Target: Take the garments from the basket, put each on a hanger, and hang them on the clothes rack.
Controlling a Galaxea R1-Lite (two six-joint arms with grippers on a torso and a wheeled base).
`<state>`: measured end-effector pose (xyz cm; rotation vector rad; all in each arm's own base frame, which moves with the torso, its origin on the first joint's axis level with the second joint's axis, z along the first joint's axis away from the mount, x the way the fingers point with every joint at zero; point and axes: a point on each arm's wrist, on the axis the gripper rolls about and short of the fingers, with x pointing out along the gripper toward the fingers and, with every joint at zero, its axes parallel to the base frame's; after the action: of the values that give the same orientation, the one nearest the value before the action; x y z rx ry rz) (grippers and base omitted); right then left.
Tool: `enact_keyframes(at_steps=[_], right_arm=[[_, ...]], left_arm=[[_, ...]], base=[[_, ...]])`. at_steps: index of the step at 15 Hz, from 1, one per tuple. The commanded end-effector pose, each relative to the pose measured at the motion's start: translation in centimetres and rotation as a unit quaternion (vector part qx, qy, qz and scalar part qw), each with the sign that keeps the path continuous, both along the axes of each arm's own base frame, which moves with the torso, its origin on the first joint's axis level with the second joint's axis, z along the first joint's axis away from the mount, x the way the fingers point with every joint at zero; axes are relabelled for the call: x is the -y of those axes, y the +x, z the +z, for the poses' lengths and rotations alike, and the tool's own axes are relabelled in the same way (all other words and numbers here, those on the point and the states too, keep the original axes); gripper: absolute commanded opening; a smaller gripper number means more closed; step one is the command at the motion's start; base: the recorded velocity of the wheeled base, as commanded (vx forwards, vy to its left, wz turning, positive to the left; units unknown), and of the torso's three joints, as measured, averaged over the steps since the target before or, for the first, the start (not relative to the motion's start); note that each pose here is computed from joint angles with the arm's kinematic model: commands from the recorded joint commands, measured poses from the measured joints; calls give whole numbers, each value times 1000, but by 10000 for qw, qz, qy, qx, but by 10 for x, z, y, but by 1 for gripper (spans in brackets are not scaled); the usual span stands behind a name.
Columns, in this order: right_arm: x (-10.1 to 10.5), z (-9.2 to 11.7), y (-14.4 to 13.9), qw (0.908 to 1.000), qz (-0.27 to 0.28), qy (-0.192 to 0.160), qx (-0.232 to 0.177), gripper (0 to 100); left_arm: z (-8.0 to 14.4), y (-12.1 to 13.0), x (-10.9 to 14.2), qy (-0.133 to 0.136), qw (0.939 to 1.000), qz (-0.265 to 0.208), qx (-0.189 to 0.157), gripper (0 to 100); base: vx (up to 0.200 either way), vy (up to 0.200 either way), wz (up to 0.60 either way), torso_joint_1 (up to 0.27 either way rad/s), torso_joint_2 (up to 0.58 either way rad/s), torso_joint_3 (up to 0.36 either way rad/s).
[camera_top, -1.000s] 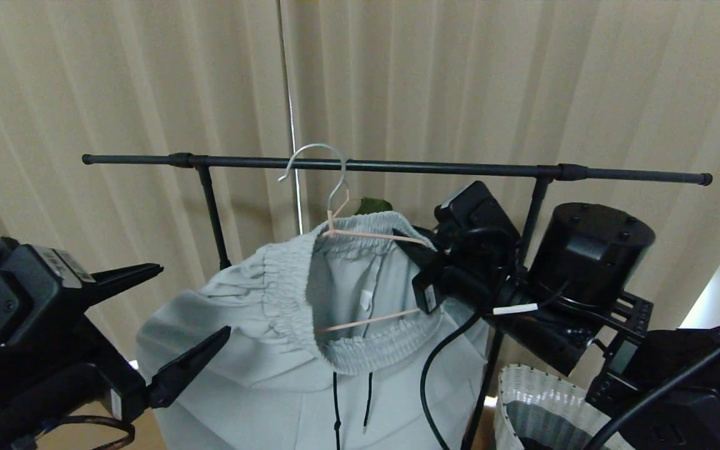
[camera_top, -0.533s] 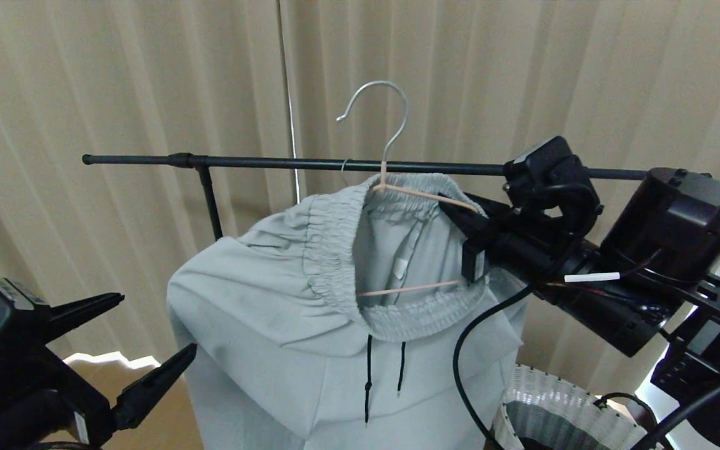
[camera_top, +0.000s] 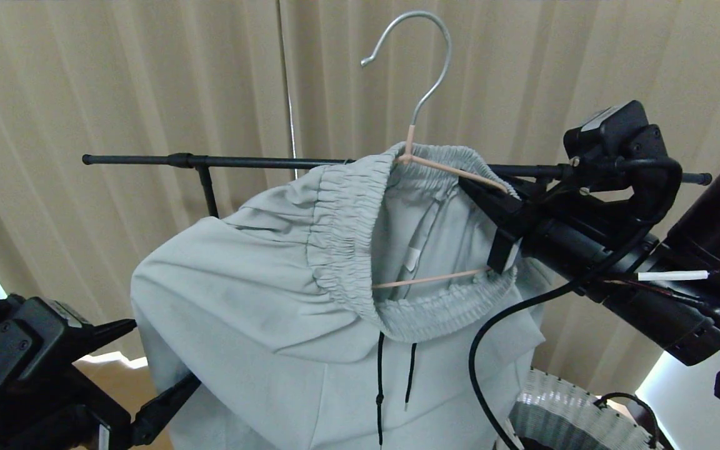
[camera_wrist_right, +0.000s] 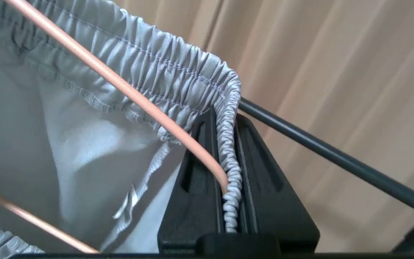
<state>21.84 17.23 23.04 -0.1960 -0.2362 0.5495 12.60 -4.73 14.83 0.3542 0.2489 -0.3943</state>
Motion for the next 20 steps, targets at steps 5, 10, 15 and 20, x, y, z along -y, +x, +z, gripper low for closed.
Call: enact_keyframes(at_steps=[5, 10, 15, 20], right_arm=[[0, 1, -6, 10000, 68, 7, 13, 0], [18, -7, 5, 9994, -338, -60, -81, 0], [29, -13, 6, 9984, -528, -114, -174, 0], [30, -13, 5, 9983, -536, -117, -180, 0]], left_arm=[[1, 5, 3, -99, 9995, -287, 41, 0], [-11, 7, -18, 145, 9989, 420, -132, 0], [-23, 2, -38, 924, 9918, 869, -181, 0], [-22, 1, -36, 857, 9931, 787, -133, 100]], base=[[0, 0, 0, 0, 0, 0], [0, 0, 0, 0, 0, 0], [0, 0, 0, 0, 0, 0], [0, 0, 0, 0, 0, 0]])
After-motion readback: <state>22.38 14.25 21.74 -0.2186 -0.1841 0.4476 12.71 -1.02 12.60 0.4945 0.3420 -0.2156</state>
